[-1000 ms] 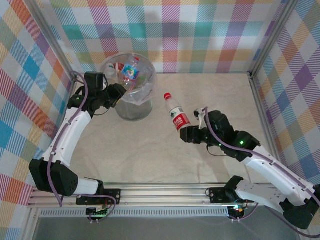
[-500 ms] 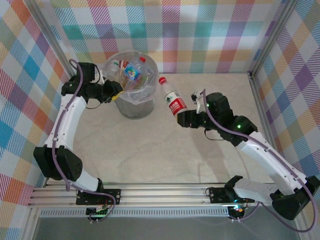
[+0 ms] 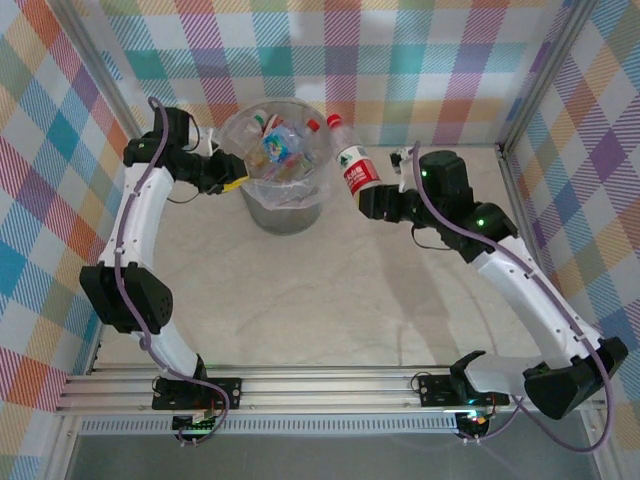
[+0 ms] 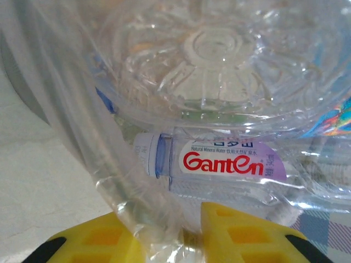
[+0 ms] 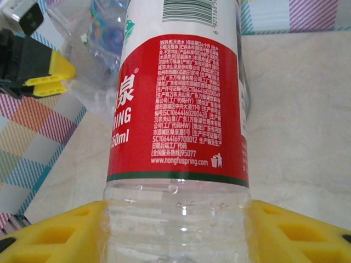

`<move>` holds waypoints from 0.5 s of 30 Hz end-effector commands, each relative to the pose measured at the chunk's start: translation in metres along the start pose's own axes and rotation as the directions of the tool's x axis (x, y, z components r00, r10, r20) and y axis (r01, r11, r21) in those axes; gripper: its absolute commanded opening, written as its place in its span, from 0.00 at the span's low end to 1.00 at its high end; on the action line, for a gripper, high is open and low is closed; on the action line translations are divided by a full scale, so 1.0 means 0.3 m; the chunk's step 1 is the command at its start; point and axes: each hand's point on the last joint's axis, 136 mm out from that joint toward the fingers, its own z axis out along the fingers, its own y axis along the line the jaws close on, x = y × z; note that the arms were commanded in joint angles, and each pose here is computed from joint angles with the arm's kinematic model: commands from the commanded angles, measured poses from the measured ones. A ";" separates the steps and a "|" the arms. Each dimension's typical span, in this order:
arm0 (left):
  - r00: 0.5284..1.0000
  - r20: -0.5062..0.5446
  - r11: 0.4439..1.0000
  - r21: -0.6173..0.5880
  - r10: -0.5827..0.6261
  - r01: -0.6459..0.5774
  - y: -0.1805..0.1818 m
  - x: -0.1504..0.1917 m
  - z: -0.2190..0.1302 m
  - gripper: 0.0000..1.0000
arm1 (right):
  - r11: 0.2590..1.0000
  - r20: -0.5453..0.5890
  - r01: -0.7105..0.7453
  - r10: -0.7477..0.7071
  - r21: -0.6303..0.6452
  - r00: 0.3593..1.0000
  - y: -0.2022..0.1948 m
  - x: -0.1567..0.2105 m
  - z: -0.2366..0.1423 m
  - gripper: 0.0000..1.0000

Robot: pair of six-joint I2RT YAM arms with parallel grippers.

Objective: Put the plastic bottles in the bin

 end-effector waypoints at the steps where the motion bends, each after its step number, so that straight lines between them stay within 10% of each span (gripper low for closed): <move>1: 0.992 -0.126 0.999 -0.034 -0.033 0.029 0.050 0.060 0.048 0.34 | 0.998 0.026 0.056 -0.055 -0.043 0.998 0.032 -0.075 0.019 0.58; 15: 0.999 -0.043 1.000 -0.007 -0.008 0.008 -0.004 -0.025 0.014 0.72 | 0.995 -0.018 0.027 -0.028 -0.092 0.999 -0.006 -0.175 0.238 0.58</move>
